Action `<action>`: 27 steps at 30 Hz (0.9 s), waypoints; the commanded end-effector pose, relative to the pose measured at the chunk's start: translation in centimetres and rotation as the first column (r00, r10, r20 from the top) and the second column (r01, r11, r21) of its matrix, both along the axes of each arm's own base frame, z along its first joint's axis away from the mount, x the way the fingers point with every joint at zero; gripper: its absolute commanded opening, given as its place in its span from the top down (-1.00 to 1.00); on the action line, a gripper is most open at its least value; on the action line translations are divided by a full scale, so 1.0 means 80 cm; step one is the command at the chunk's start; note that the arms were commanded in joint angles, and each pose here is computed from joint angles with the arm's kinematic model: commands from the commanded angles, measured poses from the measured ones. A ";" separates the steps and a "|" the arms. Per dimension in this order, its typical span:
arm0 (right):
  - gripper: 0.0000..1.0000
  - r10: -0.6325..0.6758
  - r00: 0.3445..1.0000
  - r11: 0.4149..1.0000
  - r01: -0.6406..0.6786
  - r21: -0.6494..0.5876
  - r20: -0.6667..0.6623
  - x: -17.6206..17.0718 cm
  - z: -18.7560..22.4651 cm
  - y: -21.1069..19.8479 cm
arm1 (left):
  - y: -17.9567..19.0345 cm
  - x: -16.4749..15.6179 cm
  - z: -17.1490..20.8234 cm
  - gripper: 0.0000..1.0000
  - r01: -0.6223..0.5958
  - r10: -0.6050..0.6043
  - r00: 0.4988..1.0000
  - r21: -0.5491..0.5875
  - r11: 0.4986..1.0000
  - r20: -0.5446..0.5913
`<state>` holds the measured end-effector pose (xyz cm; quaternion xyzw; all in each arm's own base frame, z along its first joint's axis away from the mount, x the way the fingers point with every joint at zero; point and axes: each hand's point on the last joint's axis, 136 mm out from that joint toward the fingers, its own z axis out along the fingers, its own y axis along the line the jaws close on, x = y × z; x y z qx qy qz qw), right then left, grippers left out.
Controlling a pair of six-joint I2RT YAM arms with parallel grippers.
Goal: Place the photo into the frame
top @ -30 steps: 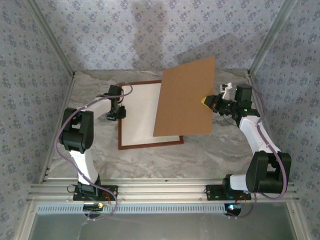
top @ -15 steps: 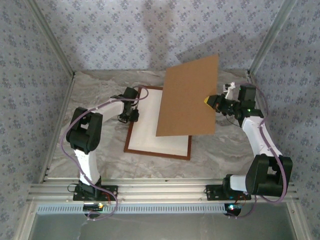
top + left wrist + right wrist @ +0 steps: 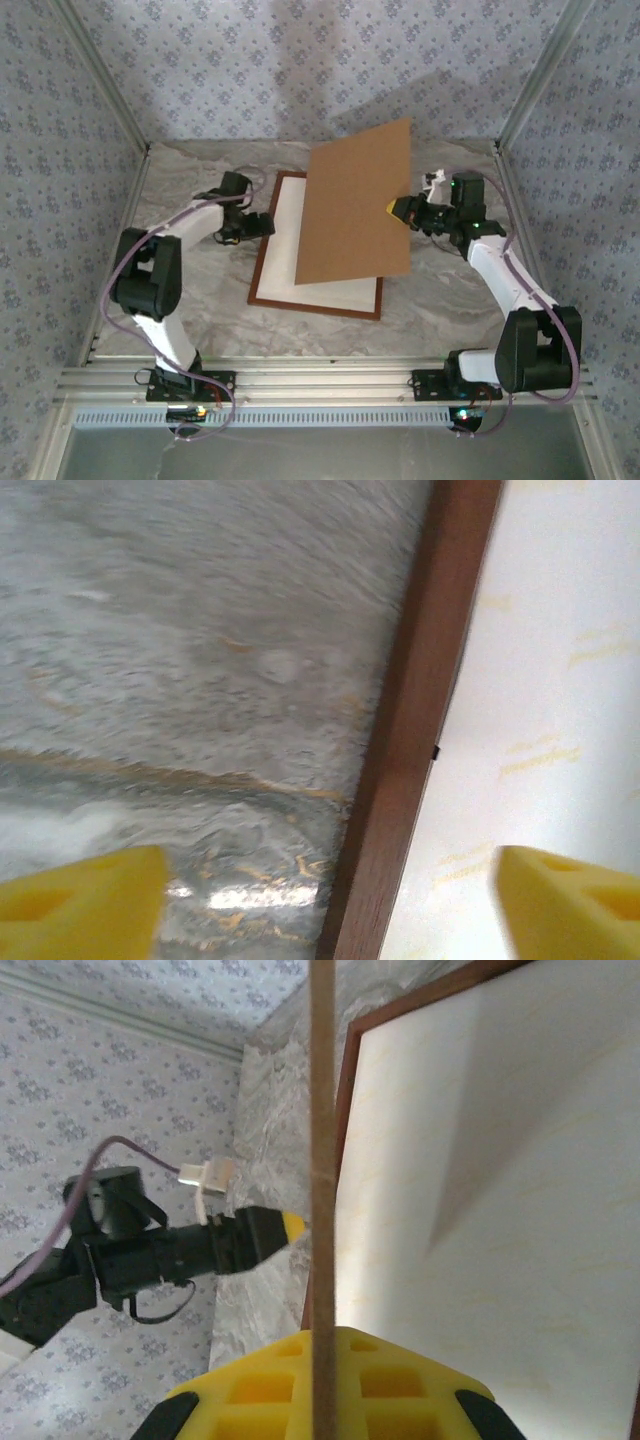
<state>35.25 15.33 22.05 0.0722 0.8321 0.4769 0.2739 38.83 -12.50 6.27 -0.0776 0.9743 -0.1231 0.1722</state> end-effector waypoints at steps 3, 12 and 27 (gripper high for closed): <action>1.00 -0.031 0.999 0.999 0.030 0.037 0.043 0.014 0.007 0.028 | 0.001 0.000 0.041 -0.97 -0.070 0.093 0.992 -0.238 0.969 0.086; 1.00 -0.038 0.999 0.995 0.037 0.097 0.008 0.017 -0.019 0.067 | -0.002 -0.025 0.034 -0.97 -0.056 0.092 0.990 -0.306 0.950 0.105; 1.00 -0.046 0.997 0.988 0.054 0.144 -0.058 0.013 -0.039 0.093 | -0.017 -0.046 0.002 -0.97 -0.074 0.105 0.992 -0.369 0.926 0.065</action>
